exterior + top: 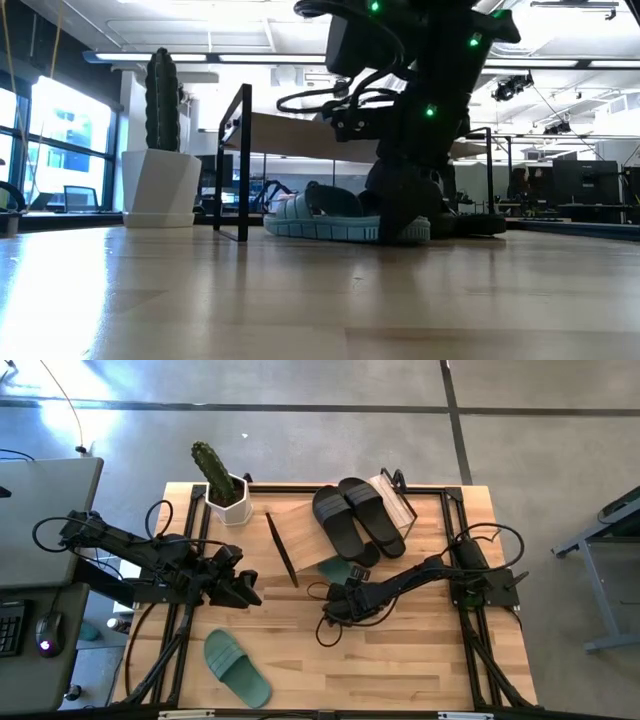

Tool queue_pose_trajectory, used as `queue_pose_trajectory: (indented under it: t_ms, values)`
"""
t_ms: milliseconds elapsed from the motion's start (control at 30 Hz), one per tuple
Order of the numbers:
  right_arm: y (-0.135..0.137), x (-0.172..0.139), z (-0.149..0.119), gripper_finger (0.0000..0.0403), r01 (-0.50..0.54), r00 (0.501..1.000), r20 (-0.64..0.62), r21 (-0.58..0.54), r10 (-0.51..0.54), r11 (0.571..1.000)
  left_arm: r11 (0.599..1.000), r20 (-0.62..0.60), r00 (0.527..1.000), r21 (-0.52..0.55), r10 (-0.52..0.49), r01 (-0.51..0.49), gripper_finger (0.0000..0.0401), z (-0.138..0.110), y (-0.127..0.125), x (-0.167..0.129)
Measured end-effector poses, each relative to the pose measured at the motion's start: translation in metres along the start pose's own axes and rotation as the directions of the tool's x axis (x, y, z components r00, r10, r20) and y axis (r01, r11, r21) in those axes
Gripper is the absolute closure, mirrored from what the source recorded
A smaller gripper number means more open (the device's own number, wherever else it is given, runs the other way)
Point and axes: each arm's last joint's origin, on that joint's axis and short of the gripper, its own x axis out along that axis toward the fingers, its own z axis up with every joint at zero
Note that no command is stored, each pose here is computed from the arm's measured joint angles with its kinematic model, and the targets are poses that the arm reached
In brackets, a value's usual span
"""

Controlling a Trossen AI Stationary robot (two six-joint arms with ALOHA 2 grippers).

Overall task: Pick and place slides into the shelf
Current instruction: Put the green slipper under the shelf

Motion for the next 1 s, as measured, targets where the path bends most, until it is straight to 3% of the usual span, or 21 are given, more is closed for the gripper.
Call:
queue_pose_trajectory:
  t_ms: [367, 600, 1000]
  values:
    - [-0.0004, -0.0099, -0.0013, 0.0267, 0.010, 1.000, 0.019, -0.012, -0.010, 1.000, 1.000, -0.008, 1.000, -0.001, 0.000, 0.000, 0.0217, -0.0004, 0.0003, 0.0000]
    - [-0.0024, -0.0071, 0.0009, 0.0267, -0.070, 0.997, -0.024, 0.014, 0.070, 0.997, 1.000, -0.010, 1.000, -0.002, 0.003, -0.003, 0.0217, -0.0006, 0.0006, 0.0000]
    - [-0.0080, -0.0106, 0.0031, 0.0267, -0.104, 0.993, -0.041, 0.053, 0.107, 0.993, 1.000, -0.022, 0.999, 0.017, 0.024, -0.024, 0.0217, -0.0018, 0.0027, -0.0001]
